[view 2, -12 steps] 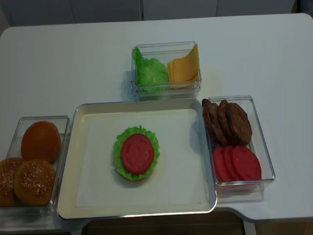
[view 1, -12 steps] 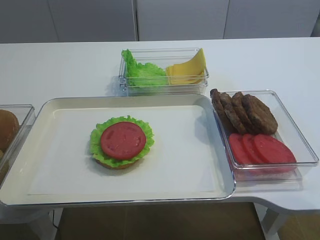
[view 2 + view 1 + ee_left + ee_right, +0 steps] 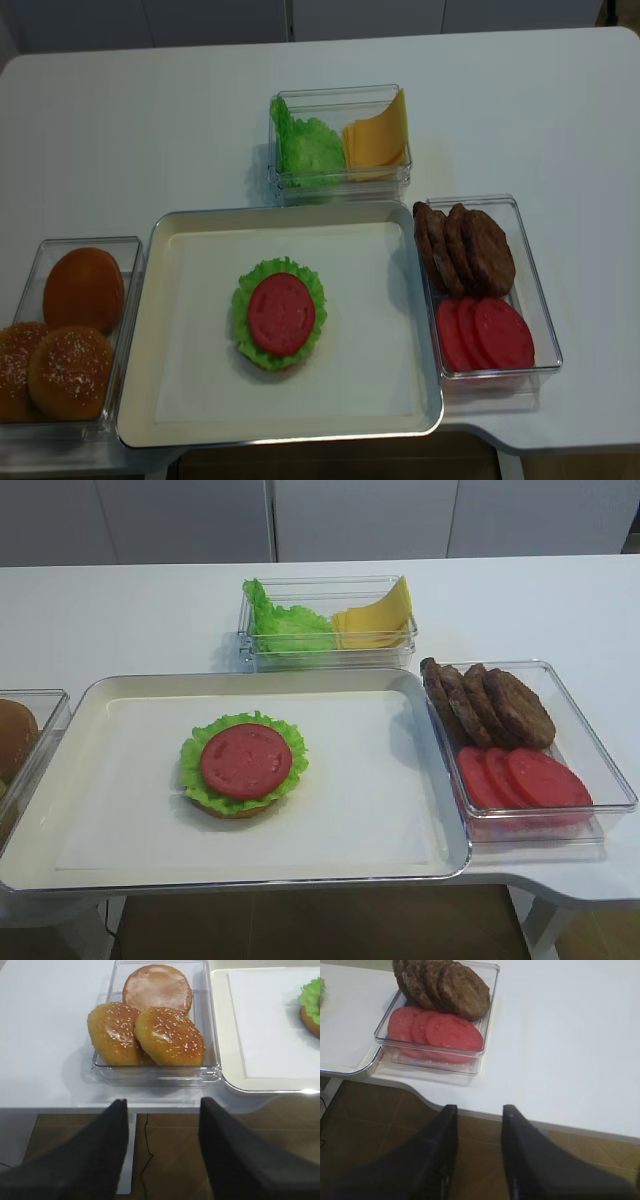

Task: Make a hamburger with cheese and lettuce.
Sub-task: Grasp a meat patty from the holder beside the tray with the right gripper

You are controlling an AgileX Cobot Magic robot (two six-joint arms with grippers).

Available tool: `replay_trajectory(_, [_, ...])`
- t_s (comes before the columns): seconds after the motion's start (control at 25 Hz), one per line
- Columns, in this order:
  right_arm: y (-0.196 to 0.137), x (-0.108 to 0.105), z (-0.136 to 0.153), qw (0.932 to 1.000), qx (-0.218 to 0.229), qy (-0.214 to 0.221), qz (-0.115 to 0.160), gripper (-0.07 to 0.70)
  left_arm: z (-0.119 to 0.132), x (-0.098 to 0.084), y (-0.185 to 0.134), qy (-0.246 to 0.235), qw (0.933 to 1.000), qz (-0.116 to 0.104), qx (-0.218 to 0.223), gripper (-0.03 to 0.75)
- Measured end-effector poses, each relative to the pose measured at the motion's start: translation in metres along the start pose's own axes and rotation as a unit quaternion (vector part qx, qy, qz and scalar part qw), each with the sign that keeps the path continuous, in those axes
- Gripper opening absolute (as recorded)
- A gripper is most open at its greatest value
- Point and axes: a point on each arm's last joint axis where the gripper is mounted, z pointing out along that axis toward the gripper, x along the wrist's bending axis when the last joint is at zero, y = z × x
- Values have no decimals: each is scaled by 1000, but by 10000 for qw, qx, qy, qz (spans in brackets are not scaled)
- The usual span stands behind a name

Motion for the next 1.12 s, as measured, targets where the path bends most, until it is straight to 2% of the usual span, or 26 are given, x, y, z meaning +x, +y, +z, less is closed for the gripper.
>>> replay_trajectory(1.0, [0, 0, 0, 10000, -2, 16, 8, 226, 0, 0, 0, 0, 10000, 0, 0, 344])
replay_trajectory(1.12, [0, 1, 0, 10000, -4, 30, 53, 258, 0, 0, 0, 0, 10000, 0, 0, 344])
